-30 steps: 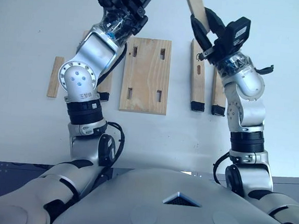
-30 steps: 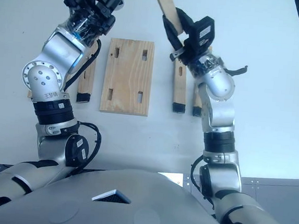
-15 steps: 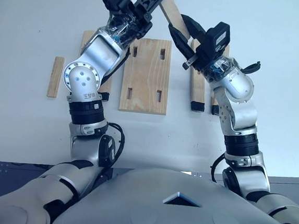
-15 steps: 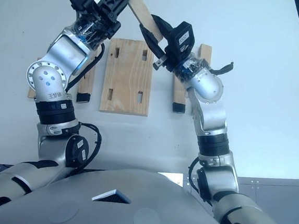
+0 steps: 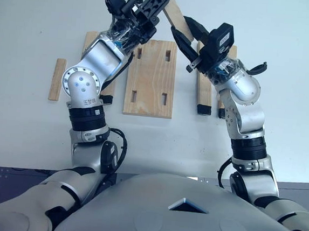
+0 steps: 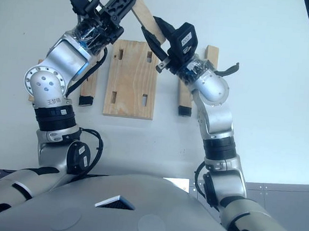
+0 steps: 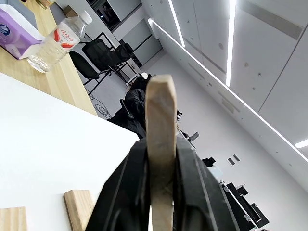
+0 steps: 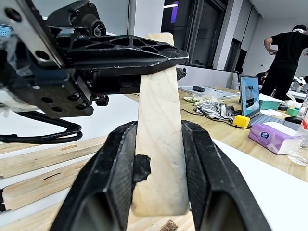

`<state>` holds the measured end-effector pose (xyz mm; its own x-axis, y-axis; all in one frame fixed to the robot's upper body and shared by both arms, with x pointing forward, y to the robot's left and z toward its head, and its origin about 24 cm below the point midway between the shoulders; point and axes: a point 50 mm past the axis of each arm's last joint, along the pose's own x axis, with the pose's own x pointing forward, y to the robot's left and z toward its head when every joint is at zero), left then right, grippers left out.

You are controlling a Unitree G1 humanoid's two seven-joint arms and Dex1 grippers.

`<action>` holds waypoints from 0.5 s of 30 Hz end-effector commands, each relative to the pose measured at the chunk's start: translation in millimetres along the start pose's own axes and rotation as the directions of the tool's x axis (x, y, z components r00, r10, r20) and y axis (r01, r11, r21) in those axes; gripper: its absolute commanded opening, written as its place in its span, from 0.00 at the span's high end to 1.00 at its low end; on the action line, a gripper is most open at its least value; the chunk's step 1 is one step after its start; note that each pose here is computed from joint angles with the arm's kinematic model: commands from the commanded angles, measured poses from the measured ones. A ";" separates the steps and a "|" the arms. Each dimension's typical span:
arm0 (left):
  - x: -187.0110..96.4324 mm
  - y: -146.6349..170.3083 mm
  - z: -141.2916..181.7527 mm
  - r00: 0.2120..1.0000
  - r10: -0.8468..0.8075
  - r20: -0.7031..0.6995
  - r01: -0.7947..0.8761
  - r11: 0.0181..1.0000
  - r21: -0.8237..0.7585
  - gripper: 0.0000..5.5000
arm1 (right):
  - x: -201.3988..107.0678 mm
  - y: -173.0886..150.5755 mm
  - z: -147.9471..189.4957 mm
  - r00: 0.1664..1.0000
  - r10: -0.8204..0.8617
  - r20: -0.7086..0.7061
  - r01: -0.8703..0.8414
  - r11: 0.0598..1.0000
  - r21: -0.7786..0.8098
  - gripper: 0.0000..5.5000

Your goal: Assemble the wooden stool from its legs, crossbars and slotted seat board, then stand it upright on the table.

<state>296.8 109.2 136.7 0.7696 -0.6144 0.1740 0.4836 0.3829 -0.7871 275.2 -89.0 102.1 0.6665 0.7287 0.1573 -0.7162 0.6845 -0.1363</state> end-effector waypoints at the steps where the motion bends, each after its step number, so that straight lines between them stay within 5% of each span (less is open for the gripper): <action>1: -0.1 -2.5 0.1 1.000 -0.011 -0.004 0.011 1.000 0.024 0.93 | 3.2 -2.7 -3.8 0.999 -0.001 -0.043 0.001 1.000 -0.008 0.76; 7: -7.8 22.0 15.3 0.985 0.150 0.080 -0.163 0.965 0.207 0.93 | -5.3 -5.4 -10.3 0.995 -0.058 -0.075 0.059 0.998 0.012 0.58; 15: -102.3 68.4 55.0 0.810 0.371 0.454 -0.581 0.618 0.530 0.93 | -21.5 -34.3 -16.8 0.962 -0.227 -0.149 0.226 0.974 -0.025 0.51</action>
<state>287.1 214.4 96.6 0.9914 -0.1102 0.0706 0.1287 0.9181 -0.3748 285.6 -113.2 89.2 0.7974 0.5995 0.0683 -0.5920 0.7992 -0.1040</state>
